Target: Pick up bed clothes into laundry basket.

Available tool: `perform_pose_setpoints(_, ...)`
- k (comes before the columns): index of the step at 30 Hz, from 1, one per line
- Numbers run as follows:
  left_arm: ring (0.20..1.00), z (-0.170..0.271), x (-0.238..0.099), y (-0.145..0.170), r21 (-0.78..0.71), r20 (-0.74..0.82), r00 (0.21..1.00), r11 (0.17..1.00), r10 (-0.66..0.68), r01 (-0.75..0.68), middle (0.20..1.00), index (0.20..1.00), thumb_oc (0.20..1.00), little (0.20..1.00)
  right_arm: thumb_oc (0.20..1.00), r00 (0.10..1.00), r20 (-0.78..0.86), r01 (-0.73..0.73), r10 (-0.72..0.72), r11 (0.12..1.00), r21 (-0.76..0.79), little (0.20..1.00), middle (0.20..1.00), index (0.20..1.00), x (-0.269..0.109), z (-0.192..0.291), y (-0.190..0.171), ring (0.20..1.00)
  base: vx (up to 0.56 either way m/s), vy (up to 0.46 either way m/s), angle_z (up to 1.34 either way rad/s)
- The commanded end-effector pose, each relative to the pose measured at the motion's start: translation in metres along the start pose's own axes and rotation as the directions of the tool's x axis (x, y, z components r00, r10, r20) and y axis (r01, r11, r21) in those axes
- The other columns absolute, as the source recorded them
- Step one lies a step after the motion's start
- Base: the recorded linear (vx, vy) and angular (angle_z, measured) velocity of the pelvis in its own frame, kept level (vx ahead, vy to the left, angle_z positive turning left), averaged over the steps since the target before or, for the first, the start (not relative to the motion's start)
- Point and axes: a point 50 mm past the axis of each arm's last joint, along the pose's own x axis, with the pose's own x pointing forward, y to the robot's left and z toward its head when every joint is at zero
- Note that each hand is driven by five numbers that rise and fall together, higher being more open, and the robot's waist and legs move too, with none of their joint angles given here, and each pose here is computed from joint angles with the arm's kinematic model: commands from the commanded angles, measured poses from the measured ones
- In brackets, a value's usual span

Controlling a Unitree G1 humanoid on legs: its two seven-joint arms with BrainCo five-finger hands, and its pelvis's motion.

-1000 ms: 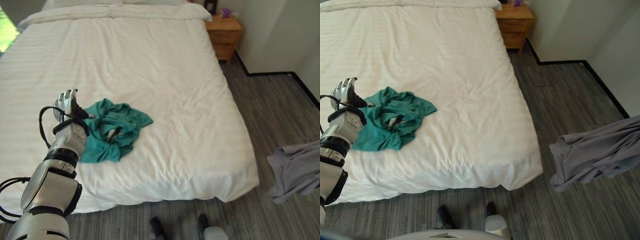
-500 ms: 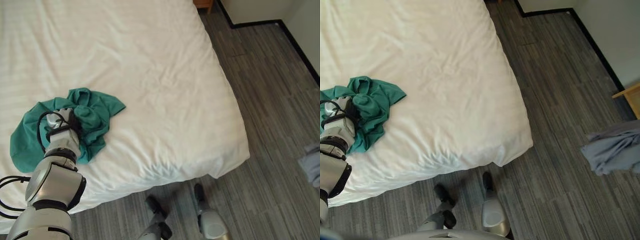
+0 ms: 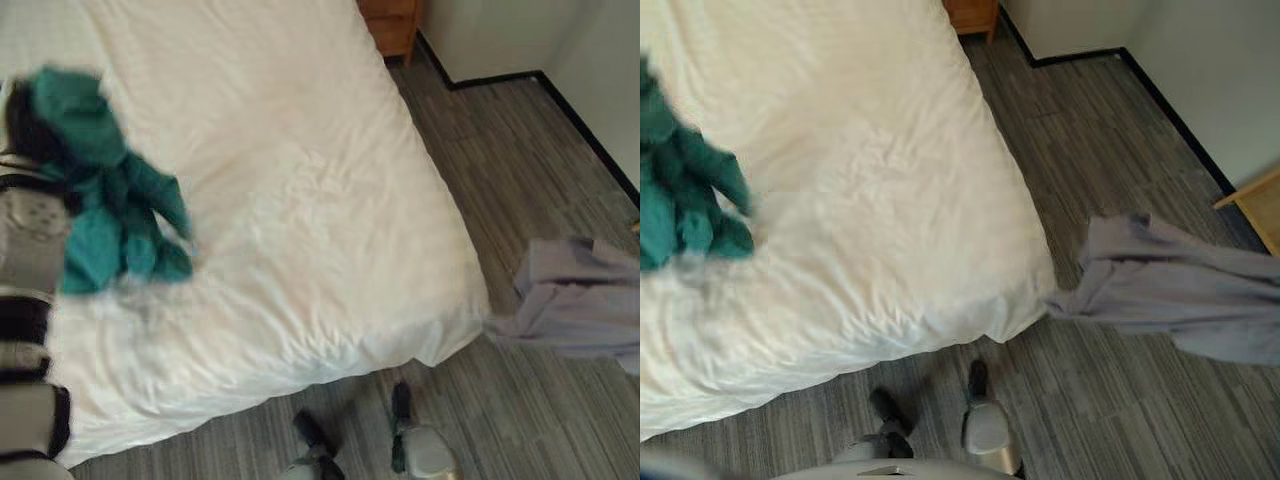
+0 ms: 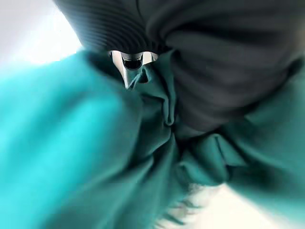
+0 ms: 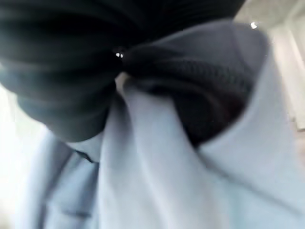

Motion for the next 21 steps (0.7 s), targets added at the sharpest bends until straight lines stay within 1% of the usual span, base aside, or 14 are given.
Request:
perform_pose_setpoints(1,0.200,0.003,-0.007,-0.012,-0.063,0.022,1.000,0.998,-0.001,0.003,0.200,0.200,0.200,0.200,0.200,0.982,0.141,0.126,-0.128,0.992,0.021,0.200,0.200,0.200,0.026,0.040,-0.019,0.200,-0.14,-0.103,-0.99)
perform_pose_setpoints(2,0.200,0.010,-0.015,-0.016,-0.085,0.041,0.999,0.996,-0.015,0.019,0.200,0.200,0.200,0.200,0.200,0.979,0.166,0.116,-0.119,0.993,0.028,0.200,0.200,0.200,0.028,0.048,-0.015,0.200,-0.15,-0.130,-0.90)
perform_pose_setpoints(5,0.200,0.033,-0.025,-0.035,-0.213,0.104,0.993,0.974,-0.056,0.077,0.200,0.200,0.200,0.200,0.200,0.959,0.259,0.094,-0.115,0.991,0.091,0.200,0.200,0.200,0.032,0.077,-0.004,0.200,-0.15,-0.135,-0.73)
perform_pose_setpoints(7,0.200,0.051,-0.025,-0.048,-0.283,0.162,0.984,0.952,-0.075,0.119,0.200,0.200,0.200,0.200,0.200,0.935,0.330,0.084,-0.127,0.987,0.140,0.200,0.200,0.200,0.031,0.098,0.000,0.200,-0.07,-0.113,-0.81)
perform_pose_setpoints(10,0.200,0.066,-0.024,-0.068,-0.349,0.187,0.977,0.922,-0.107,0.168,0.200,0.200,0.200,0.200,0.200,0.890,0.423,0.078,-0.169,0.972,0.224,0.200,0.200,0.200,0.030,0.127,-0.002,0.200,-0.03,-0.150,-0.59)
perform_pose_setpoints(12,0.200,0.069,-0.023,-0.075,-0.378,0.181,0.977,0.909,-0.110,0.173,0.200,0.200,0.200,0.200,0.200,0.872,0.458,0.070,-0.172,0.970,0.232,0.200,0.200,0.200,0.030,0.137,-0.003,0.200,-0.04,-0.161,-0.67)
perform_pose_setpoints(14,0.200,0.077,-0.028,-0.096,-0.510,0.149,0.979,0.838,-0.137,0.195,0.200,0.200,0.200,0.200,0.200,0.774,0.592,0.037,-0.224,0.950,0.310,0.200,0.200,0.200,0.025,0.180,-0.011,0.200,-0.10,-0.304,-0.96)
perform_pose_setpoints(15,0.200,0.077,-0.028,-0.095,-0.510,0.148,0.980,0.838,-0.136,0.193,0.200,0.200,0.200,0.200,0.200,0.773,0.593,0.037,-0.224,0.950,0.310,0.200,0.200,0.200,0.025,0.181,-0.010,0.200,-0.08,-0.428,-1.13)
perform_pose_setpoints(16,0.200,0.081,-0.035,-0.108,-0.593,0.117,0.981,0.781,-0.158,0.196,0.200,0.200,0.200,0.200,0.200,0.735,0.629,0.020,-0.255,0.935,0.355,0.200,0.200,0.200,0.020,0.197,-0.011,0.200,-0.03,-0.266,-0.97)
perform_pose_setpoints(19,0.200,0.083,-0.034,-0.111,-0.619,0.114,0.981,0.761,-0.158,0.194,0.200,0.200,0.200,0.200,0.200,0.715,0.643,0.010,-0.276,0.923,0.385,0.200,0.200,0.200,0.019,0.206,-0.013,0.200,0.01,-0.292,-0.94)
perform_pose_setpoints(20,0.200,0.084,-0.039,-0.123,-0.670,0.078,0.980,0.719,-0.182,0.187,0.200,0.200,0.200,0.200,0.200,0.696,0.666,-0.016,-0.270,0.921,0.390,0.200,0.200,0.200,0.019,0.218,-0.008,0.200,0.09,-0.414,-0.97)
perform_pose_setpoints(21,0.200,0.085,-0.042,-0.128,-0.684,0.076,0.977,0.703,-0.199,0.197,0.200,0.200,0.200,0.200,0.200,0.683,0.682,-0.015,-0.262,0.928,0.372,0.200,0.200,0.200,0.020,0.222,-0.010,0.200,0.19,-0.521,-1.16)
